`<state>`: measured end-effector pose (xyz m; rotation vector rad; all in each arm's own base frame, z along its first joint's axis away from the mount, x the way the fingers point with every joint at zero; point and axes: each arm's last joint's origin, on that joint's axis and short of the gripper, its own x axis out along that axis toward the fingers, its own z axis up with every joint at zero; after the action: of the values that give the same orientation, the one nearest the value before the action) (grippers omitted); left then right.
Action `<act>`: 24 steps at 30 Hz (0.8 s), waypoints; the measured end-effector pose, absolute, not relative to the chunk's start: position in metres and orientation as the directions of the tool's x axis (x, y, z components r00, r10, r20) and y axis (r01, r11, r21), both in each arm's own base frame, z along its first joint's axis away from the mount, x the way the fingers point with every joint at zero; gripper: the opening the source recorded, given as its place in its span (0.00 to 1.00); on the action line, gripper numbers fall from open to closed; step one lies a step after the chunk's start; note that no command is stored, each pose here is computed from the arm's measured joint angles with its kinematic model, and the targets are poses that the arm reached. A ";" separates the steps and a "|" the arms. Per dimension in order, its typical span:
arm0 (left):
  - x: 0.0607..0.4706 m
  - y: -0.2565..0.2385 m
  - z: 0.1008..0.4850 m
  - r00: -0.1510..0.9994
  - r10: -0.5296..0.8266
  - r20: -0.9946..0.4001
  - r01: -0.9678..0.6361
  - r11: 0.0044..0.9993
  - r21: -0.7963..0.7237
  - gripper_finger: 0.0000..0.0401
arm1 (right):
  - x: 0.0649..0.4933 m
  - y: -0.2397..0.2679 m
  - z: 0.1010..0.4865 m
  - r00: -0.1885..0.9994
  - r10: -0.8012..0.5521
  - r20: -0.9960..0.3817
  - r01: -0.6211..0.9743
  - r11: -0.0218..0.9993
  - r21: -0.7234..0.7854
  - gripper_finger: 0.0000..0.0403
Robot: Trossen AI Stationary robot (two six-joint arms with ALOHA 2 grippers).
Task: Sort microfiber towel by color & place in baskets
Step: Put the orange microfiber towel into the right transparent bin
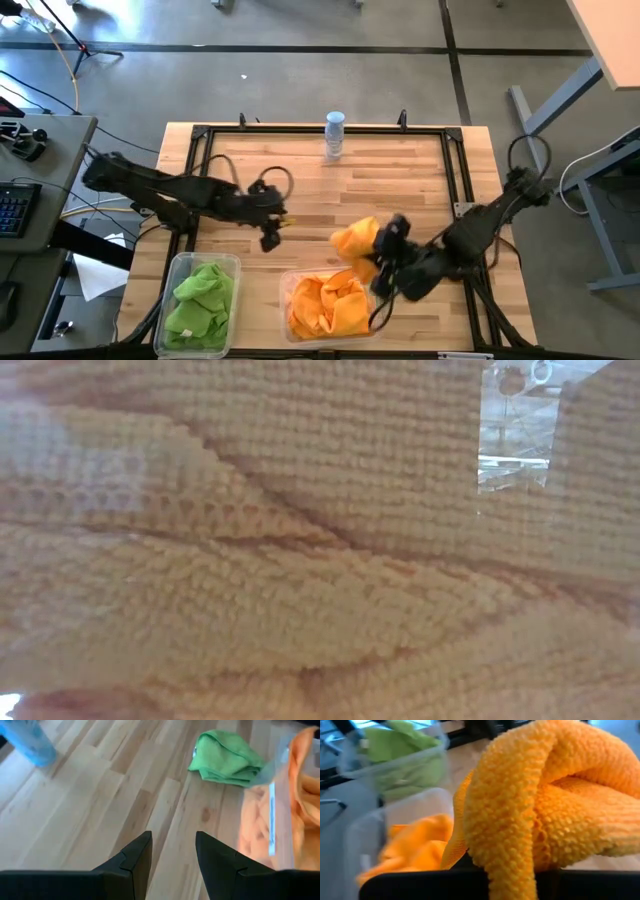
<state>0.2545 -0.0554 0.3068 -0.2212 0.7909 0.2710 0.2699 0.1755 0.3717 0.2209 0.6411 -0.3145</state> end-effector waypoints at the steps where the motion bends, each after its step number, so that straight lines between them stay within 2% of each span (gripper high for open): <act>1: 0.246 -0.055 0.305 0.681 0.149 -0.716 -0.318 0.942 -0.106 0.34 | 0.277 0.182 0.375 0.756 -0.208 -0.621 0.346 0.932 0.109 0.02; 5: 0.221 -0.054 0.297 0.724 0.121 -0.679 -0.304 0.940 -0.157 0.34 | 0.305 0.204 0.377 0.727 -0.175 -0.664 0.353 0.925 0.143 0.02; 10: 0.203 -0.054 0.291 0.745 0.100 -0.660 -0.289 0.939 -0.184 0.34 | 0.340 0.224 0.363 0.666 -0.153 -0.730 0.438 0.872 0.217 0.01; 17: 0.196 -0.058 0.293 0.755 0.056 -0.654 -0.232 0.955 -0.186 0.34 | 0.375 0.246 0.338 0.587 -0.066 -0.807 0.576 0.734 0.359 0.01; 20: 0.195 -0.060 0.293 0.755 0.049 -0.654 -0.223 0.957 -0.185 0.34 | 0.379 0.252 0.325 0.565 -0.005 -0.825 0.634 0.642 0.430 0.01; 24: 0.195 -0.062 0.293 0.752 0.039 -0.658 -0.204 0.963 -0.176 0.34 | 0.378 0.255 0.316 0.512 0.013 -0.859 0.711 0.554 0.432 0.01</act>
<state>0.1948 -0.0619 0.2927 -0.2441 0.7086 0.1339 0.3780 0.2549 0.3157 0.8981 0.9522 -0.4957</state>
